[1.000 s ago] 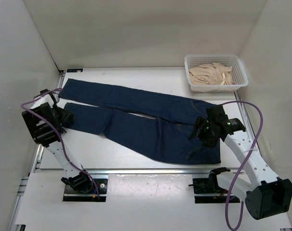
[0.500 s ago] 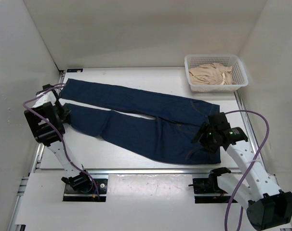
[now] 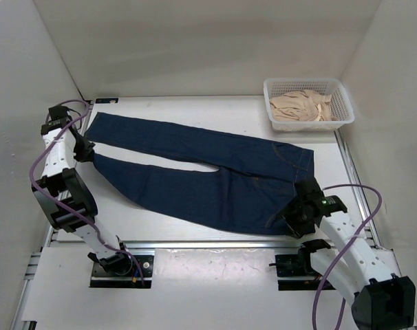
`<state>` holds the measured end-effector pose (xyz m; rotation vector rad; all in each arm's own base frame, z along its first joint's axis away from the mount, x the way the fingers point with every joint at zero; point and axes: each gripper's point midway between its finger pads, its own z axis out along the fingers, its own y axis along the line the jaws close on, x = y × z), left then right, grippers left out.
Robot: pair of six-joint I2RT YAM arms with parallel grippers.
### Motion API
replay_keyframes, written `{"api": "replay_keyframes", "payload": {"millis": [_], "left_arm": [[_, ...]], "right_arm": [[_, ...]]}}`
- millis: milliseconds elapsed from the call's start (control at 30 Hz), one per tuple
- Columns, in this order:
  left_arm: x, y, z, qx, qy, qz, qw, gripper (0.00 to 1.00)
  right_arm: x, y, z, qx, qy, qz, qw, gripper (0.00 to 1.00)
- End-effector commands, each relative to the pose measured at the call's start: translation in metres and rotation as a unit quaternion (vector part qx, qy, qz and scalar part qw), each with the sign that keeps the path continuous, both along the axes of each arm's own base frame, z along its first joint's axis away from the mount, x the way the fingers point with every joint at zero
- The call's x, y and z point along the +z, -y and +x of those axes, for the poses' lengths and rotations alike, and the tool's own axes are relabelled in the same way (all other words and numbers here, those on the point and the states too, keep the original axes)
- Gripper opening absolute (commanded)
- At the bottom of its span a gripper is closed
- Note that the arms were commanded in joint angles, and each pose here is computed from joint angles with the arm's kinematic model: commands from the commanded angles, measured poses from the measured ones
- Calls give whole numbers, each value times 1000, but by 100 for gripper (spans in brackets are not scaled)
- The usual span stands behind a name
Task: Fold and stack the trousers
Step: Fold the trousers
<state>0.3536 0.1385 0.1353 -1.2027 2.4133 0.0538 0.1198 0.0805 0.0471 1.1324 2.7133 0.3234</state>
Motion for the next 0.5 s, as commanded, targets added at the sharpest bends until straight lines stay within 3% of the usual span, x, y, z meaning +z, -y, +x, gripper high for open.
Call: {"api": "replay_keyframes", "payload": {"millis": [0,67,333,400,467], "left_arm": [[13,5,-3,-9,11,1,1000,10],[13,5,-5,-9,7,-1,1000,10],[18,4,-6,-7,10,5,1000,10],[21,4,-6,-7,10,5,1000,10],[34,3,-3,-7,23,10,1000,10]], "right_arm": [[-11,1,-6,-28,-33,-2,999,62],[-17,2,-11,-34,-50,-6,998,62],[-29,21,12,-45,-9,-65,997,54],[-34,23,16,-42,-8,-72,996,47],[-37,27,18,-39,-7,-85,996,30]]}}
